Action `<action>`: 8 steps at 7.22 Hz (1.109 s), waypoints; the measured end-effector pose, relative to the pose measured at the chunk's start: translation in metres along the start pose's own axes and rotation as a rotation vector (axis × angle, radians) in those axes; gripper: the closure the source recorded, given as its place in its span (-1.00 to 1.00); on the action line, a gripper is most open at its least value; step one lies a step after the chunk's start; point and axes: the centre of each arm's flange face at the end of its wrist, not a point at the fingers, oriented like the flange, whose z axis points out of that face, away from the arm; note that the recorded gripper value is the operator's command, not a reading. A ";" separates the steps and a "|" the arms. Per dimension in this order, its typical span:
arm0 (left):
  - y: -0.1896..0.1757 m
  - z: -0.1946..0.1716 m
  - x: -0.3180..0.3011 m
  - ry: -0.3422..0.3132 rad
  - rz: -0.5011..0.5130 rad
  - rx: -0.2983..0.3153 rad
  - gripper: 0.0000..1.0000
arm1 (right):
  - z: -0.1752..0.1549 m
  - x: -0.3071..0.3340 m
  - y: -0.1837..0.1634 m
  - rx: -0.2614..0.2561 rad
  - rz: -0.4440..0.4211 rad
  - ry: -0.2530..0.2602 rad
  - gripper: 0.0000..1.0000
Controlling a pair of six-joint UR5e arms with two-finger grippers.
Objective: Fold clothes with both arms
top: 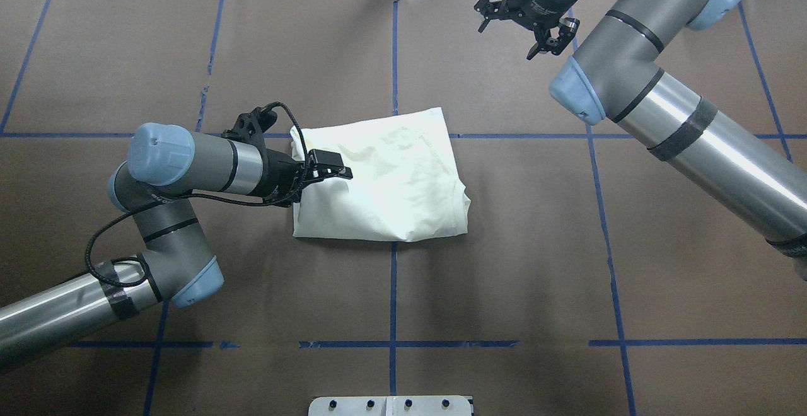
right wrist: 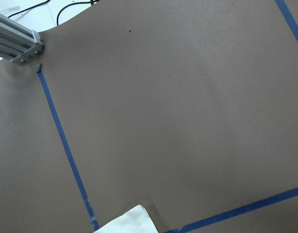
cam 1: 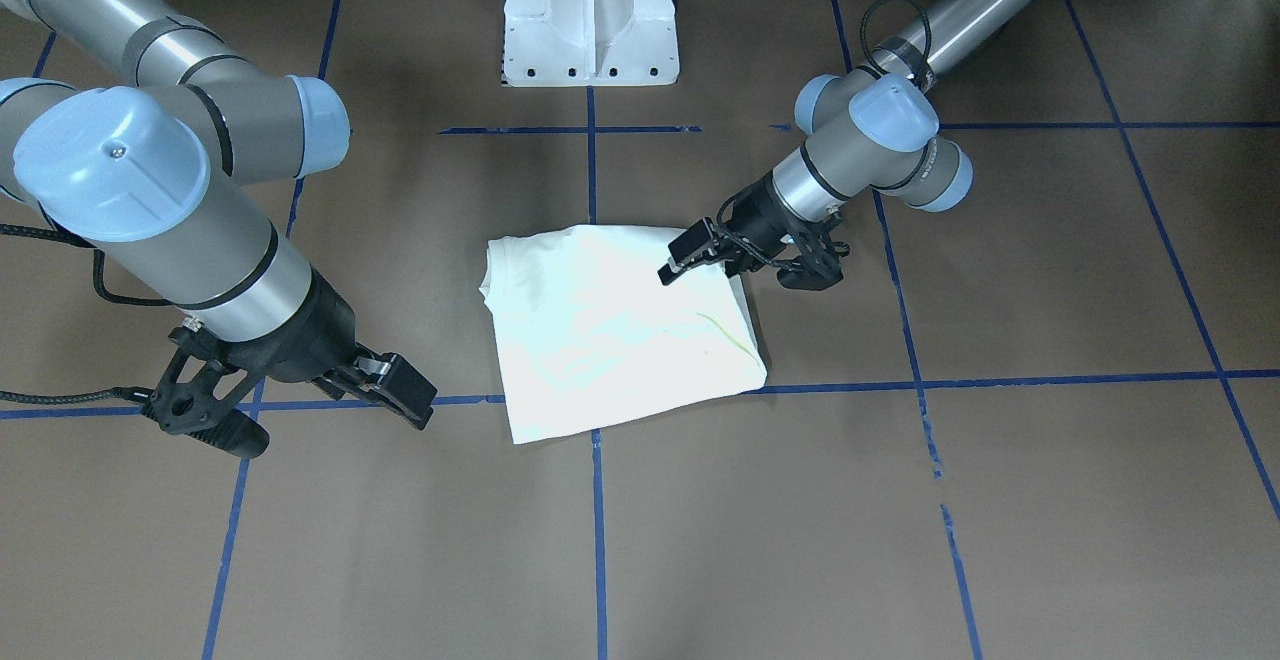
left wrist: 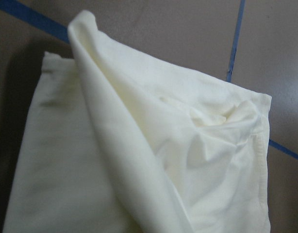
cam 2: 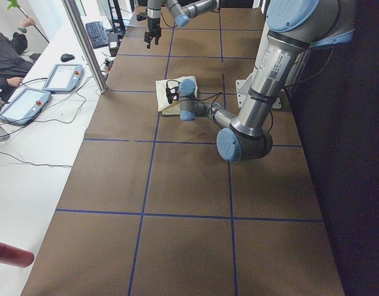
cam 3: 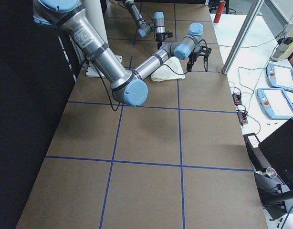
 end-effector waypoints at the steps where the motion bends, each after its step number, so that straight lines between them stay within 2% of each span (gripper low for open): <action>1: 0.011 0.002 0.001 0.001 0.003 -0.031 -1.00 | 0.000 0.002 0.000 0.000 0.000 0.000 -1.00; 5: 0.090 -0.014 -0.032 -0.010 -0.006 -0.158 -1.00 | -0.003 0.003 0.001 0.001 -0.001 -0.003 -1.00; 6: 0.103 -0.019 -0.034 -0.007 -0.013 -0.171 -1.00 | -0.003 0.004 0.001 0.002 -0.002 -0.004 -1.00; 8: 0.113 -0.055 -0.045 -0.002 -0.010 -0.180 -1.00 | -0.004 0.013 0.004 0.002 -0.005 -0.005 -1.00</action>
